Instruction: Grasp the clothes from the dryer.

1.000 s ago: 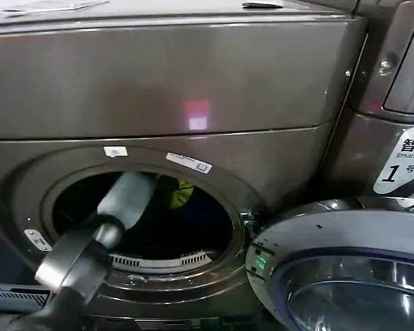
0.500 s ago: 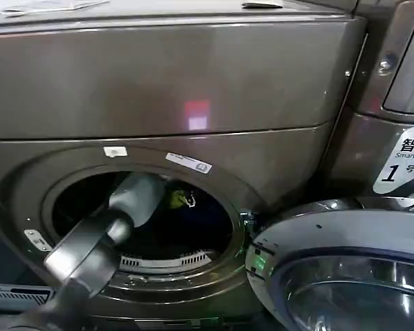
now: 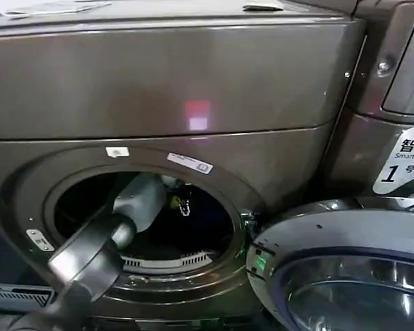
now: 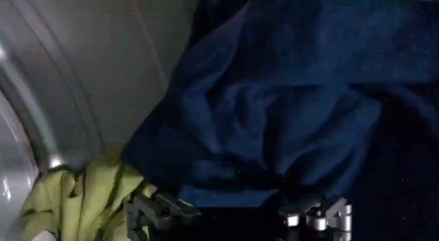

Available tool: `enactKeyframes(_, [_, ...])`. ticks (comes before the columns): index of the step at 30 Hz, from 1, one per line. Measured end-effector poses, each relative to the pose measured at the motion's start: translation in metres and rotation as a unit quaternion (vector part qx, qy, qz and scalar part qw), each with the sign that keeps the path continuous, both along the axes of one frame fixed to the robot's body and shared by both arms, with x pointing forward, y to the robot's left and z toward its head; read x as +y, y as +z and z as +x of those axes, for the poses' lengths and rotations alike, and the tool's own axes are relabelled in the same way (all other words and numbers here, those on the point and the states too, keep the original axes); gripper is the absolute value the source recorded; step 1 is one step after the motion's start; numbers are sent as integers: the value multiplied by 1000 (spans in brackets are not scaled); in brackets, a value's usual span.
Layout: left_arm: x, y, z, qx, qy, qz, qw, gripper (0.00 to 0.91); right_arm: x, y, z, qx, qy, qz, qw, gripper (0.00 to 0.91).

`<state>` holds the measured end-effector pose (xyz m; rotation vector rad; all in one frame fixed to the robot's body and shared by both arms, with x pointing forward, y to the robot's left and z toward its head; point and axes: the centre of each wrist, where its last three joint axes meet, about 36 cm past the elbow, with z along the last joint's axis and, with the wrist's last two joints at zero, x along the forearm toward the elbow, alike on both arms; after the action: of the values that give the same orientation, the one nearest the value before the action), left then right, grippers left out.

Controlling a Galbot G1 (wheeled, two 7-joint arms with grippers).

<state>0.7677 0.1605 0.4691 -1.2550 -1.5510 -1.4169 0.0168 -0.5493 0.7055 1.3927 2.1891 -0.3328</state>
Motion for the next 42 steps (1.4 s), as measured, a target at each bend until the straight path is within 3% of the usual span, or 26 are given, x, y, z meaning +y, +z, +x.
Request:
enactKeyframes(23, [3, 0, 0, 10, 3, 2, 1000, 0, 1, 1, 0, 1, -1, -2, 1000, 907])
enactKeyframes(34, [20, 3, -2, -31, 67, -130, 989, 0, 2, -3, 5, -1, 7, 1, 1000, 907])
enactKeyframes(42, [45, -5, -16, -98, 158, -284, 940, 0, 0, -3, 8, -3, 10, 0, 1000, 907])
